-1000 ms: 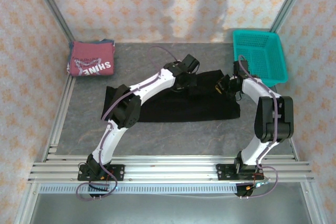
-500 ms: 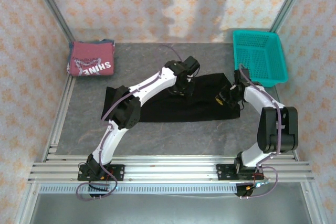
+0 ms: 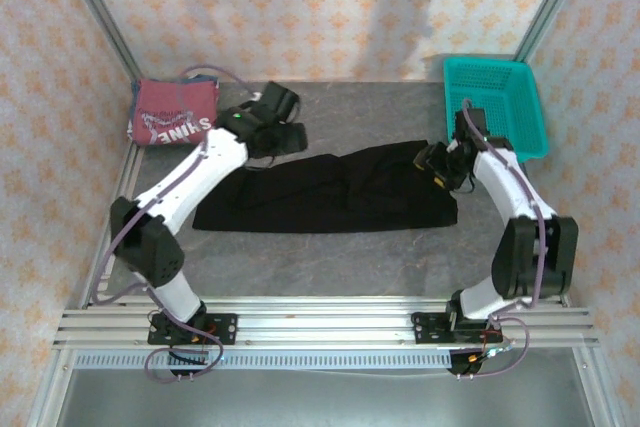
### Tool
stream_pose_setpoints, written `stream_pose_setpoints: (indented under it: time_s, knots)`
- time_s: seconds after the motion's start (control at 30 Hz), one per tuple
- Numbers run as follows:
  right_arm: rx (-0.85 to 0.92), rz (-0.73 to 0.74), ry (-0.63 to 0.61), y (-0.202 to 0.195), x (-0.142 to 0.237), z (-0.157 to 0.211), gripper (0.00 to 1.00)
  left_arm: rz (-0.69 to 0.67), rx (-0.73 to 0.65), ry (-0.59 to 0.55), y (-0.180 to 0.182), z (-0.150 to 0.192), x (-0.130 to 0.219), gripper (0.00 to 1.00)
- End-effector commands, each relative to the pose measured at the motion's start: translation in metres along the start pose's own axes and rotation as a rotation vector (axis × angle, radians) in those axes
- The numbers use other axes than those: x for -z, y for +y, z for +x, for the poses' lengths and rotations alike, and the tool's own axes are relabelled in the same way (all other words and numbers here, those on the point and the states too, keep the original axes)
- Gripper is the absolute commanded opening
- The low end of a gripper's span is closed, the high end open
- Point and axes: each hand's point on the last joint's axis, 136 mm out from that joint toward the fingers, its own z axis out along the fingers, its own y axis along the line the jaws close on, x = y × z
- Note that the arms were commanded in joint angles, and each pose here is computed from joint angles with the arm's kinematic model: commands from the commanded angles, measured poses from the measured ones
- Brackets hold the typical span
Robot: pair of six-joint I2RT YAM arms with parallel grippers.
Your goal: Fold and stack the t-shirts
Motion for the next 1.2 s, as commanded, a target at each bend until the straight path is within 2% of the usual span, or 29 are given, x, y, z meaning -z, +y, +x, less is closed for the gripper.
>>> stream_pose_setpoints:
  time_s: [0.0,0.17,0.33,0.5,0.67,0.8,0.9,1.03,1.17]
  knots:
    - [0.055,0.046,0.001,-0.001,-0.031,-0.026,0.59,-0.086,0.122,0.049,0.047,0.015,-0.045,0.71]
    - [0.060,0.068,0.043,0.001,-0.071,-0.046,0.57,-0.122,0.252,0.047,0.094,0.012,-0.073,0.68]
    - [0.086,0.057,0.045,0.010,-0.095,-0.059,0.57,-0.201,0.294,0.035,0.131,0.003,-0.096,0.66]
    - [0.089,0.076,0.045,0.017,-0.118,-0.065,0.54,-0.234,0.337,0.037,0.154,0.000,-0.123,0.64]
    - [0.096,0.110,0.046,0.020,-0.134,-0.063,0.43,-0.259,0.333,0.094,0.157,0.006,-0.151,0.57]
    - [0.103,0.162,0.054,0.013,-0.140,-0.061,0.32,-0.283,0.332,0.122,0.162,0.014,-0.153,0.56]
    - [0.110,0.210,0.039,0.006,-0.138,-0.065,0.16,-0.315,0.320,0.158,0.170,0.024,-0.158,0.56]
    - [0.131,0.264,-0.019,0.001,-0.124,-0.076,0.01,-0.340,0.321,0.181,0.183,0.032,-0.160,0.53]
    - [0.141,0.313,-0.089,-0.007,-0.106,-0.090,0.00,-0.371,0.313,0.187,0.196,0.037,-0.153,0.49]
